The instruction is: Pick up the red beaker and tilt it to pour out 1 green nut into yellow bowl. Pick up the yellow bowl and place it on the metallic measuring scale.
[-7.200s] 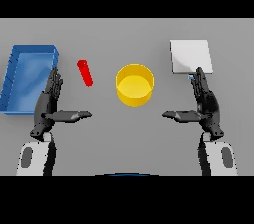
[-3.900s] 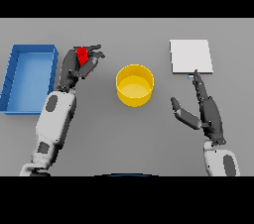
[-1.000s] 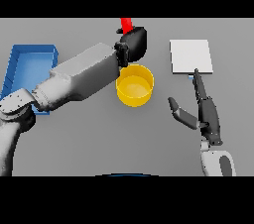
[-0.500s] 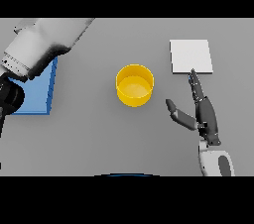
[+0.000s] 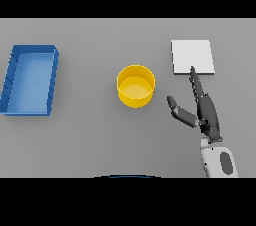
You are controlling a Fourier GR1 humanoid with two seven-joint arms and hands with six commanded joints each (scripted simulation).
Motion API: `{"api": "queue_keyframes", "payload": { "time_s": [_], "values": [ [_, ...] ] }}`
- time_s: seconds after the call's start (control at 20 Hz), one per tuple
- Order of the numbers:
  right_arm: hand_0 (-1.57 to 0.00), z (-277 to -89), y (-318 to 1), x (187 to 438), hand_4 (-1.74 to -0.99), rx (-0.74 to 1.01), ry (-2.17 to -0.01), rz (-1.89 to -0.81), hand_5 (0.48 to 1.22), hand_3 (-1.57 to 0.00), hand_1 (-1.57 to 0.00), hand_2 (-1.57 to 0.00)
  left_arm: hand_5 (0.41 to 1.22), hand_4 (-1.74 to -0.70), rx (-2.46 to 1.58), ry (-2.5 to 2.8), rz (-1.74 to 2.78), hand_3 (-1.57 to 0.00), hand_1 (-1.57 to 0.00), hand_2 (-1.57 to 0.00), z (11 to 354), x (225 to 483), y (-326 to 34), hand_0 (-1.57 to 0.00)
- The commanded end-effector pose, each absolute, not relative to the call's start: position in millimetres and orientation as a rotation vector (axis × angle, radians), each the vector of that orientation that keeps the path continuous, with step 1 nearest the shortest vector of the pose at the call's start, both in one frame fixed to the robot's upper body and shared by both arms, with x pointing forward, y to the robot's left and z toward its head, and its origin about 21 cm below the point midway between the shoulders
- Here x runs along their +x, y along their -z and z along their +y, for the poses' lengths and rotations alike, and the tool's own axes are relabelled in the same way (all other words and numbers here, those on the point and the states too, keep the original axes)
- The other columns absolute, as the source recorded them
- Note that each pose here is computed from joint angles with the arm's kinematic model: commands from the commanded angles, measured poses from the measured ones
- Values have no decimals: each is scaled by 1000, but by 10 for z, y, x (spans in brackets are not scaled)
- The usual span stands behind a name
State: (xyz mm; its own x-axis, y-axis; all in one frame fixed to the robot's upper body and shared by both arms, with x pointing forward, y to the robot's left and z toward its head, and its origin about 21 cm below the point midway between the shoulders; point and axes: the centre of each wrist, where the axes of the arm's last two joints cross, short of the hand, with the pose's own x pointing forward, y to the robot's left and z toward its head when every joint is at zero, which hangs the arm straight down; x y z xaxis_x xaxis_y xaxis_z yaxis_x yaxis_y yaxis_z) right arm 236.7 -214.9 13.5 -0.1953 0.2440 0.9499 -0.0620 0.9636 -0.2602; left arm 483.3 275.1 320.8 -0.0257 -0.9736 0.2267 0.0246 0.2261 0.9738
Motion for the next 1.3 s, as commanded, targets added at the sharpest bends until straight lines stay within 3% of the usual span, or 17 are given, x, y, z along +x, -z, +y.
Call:
{"api": "queue_keyframes", "payload": {
  "time_s": [0.0, 0.3, 0.45, 0.7, 0.8, 1.0, 1.1, 1.15, 1.25],
  "values": [
    [1, -2148, -137, 2339, -1132, -130, -292, -1760, 614, 1, 1, 1, 1221, -1740, 995, 976, -1284, -1554, -1571, -1571, 2870, 4839, -3025, -1571],
    [1, -2176, -137, 2343, -1138, -113, -306, -1750, 648, 1, 1, 1, 1221, -1741, 927, 524, -1184, -1567, -1571, -1571, 3410, 4718, -2237, -1571],
    [1, -2165, -156, 2339, -1127, -102, -303, -1755, 664, 1, 1, 1, 1221, -1741, 858, 412, -1154, -1569, -1571, -1571, 3504, 4623, -1835, -1571],
    [1, -2189, -100, 2339, -1166, -118, -320, -1747, 676, 1, 1, 1, 1221, -1741, 790, 307, -1135, -1570, -1571, -1571, 3636, 4250, -1172, -1571],
    [1, -2196, -81, 2339, -1174, -117, -317, -1747, 676, 1, 1, 1, 1151, -1741, 771, 285, -1139, -1571, -1571, -1571, 3559, 4111, -1031, -1571],
    [1, -2180, -65, 2318, -1157, -115, -314, -1754, 671, 1, 1, 1, 925, -1741, 753, 239, -1089, -1571, -1571, -1571, 3537, 3881, -919, -1571],
    [1, -2184, -83, 2343, -1155, -107, -303, -1737, 670, 1, 1, 1, 818, -1521, 730, 241, -1074, -1525, -1571, -1526, 3485, 3808, -1011, -1571],
    [1, -2176, -113, 2350, -1153, -108, -306, -1746, 670, 1, 1, 1, 774, -1369, 696, 304, -1096, -1318, -1344, -1276, 3462, 3774, -1056, -1469],
    [1, -2211, -106, 2329, -1149, -109, -310, -1754, 670, 1, 1, 1, 705, -1126, 603, 343, -1098, -843, -860, -817, 3495, 3707, -1091, -940]
  ]
}}
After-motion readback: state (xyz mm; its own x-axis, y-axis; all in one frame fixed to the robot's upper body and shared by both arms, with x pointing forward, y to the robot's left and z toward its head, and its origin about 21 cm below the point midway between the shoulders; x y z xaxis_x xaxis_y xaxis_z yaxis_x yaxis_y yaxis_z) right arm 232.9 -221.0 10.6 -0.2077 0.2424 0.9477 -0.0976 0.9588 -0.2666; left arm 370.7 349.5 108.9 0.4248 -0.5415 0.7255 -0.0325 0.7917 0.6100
